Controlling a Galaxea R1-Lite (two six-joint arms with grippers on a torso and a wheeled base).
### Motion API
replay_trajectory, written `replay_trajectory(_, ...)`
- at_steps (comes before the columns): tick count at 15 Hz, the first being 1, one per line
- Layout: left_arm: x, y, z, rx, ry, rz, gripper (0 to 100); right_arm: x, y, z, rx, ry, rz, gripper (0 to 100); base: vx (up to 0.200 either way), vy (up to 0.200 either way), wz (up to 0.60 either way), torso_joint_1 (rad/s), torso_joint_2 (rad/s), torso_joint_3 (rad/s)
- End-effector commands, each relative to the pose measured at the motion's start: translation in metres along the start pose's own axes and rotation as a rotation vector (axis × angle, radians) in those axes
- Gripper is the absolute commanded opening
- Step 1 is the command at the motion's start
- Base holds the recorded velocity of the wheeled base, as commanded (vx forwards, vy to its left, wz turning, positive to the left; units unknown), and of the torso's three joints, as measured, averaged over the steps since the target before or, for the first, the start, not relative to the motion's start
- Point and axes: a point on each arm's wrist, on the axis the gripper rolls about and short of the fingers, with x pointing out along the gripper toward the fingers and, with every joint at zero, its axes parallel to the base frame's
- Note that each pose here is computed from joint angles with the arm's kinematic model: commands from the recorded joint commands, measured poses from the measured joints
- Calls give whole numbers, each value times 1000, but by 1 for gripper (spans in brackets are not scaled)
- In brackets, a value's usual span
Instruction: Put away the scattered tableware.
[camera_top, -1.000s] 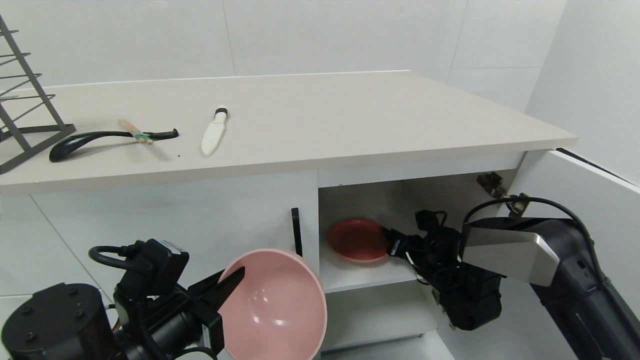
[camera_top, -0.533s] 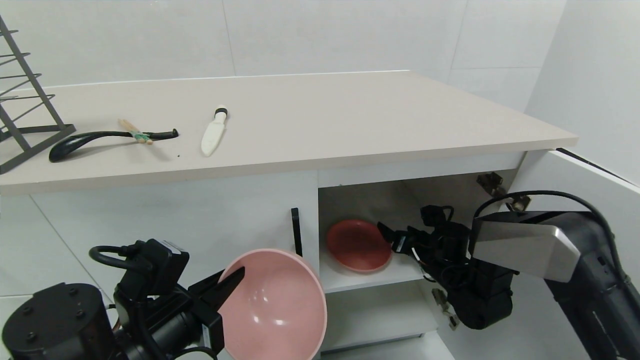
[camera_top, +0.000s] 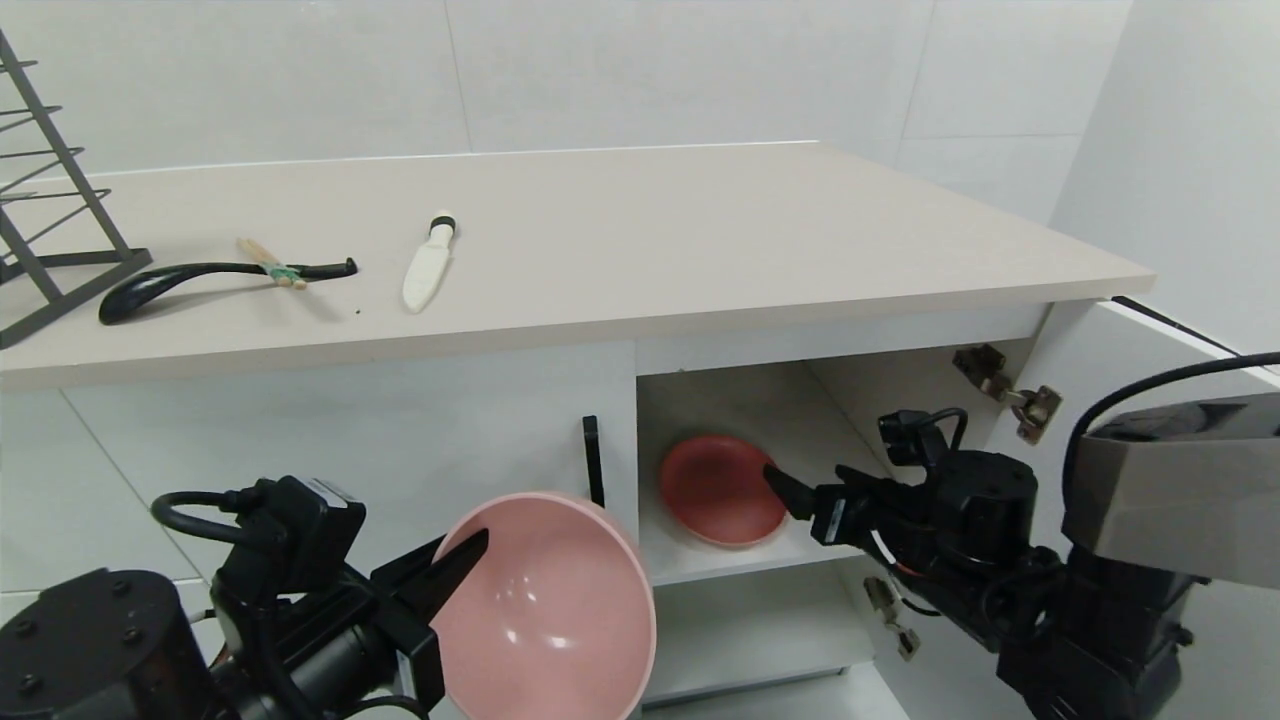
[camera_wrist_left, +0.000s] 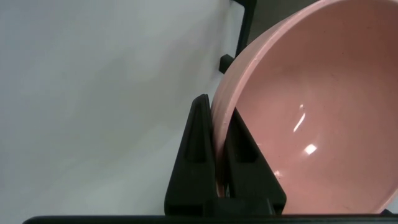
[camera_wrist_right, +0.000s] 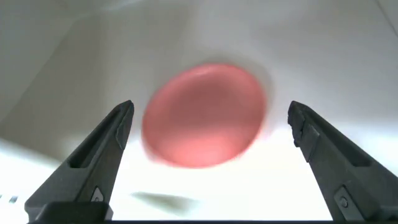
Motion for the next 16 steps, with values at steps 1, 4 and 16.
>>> replay_trajectory(1, -3, -3, 3, 1, -18, -19, 0, -46, 24, 15, -62, -16, 78, 100, 0, 0, 0, 0, 0, 0)
replay_trajectory(4, -8, -5, 8, 8, -51, -31, 0, -85, 29, 17, -254, -10, 108, 100, 0, 0, 0, 0, 0, 0)
replay_trajectory(16, 45, -72, -3, 216, -72, -224, 0, -112, 32, 39, -277, -119, 132, 100, 0, 0, 0, 0, 0, 0)
